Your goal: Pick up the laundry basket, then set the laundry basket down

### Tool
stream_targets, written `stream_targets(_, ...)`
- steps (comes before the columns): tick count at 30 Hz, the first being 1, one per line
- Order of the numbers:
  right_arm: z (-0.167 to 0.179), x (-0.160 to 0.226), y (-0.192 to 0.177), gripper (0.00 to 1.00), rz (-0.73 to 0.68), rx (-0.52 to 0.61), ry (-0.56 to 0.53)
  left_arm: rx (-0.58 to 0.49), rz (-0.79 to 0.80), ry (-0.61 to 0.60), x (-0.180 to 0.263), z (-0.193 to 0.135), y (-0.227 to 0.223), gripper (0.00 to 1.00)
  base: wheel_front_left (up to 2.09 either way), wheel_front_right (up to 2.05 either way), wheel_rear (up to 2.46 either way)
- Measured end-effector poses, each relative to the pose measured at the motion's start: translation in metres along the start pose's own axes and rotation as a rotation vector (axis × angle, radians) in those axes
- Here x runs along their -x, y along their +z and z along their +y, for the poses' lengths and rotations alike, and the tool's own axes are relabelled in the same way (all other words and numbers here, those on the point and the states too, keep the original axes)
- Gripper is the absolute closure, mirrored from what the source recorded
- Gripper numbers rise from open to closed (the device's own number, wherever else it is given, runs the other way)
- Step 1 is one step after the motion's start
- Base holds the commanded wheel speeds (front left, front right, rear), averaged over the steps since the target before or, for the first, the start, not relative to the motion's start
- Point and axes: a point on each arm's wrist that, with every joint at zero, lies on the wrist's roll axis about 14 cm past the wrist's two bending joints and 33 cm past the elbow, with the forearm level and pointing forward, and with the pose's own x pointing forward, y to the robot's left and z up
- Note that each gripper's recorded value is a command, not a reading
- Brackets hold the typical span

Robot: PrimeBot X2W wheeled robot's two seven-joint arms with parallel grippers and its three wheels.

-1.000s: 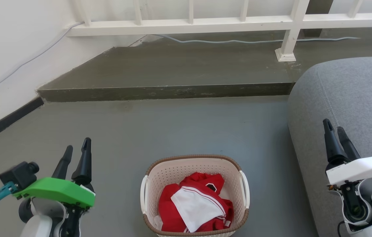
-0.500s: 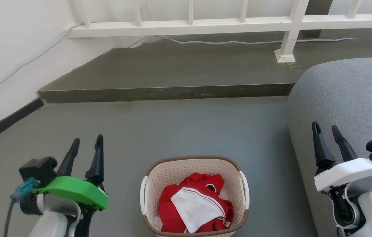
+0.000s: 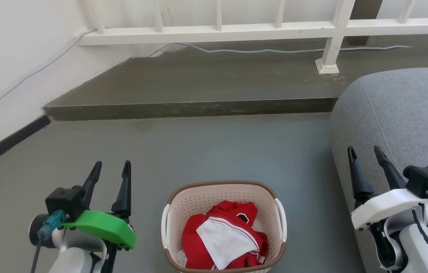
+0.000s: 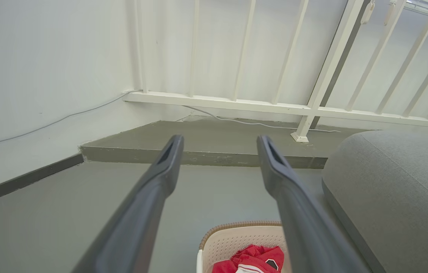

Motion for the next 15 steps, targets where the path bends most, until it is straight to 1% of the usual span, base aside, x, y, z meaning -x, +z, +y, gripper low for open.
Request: stream_targets(15, 0.004, 0.005, -0.005, 0.0, -0.019, 0.161, 0.02, -0.145, 0.007, -0.032, 0.002, -0.01, -0.01, 0.0, 0.0, 0.0, 0.0)
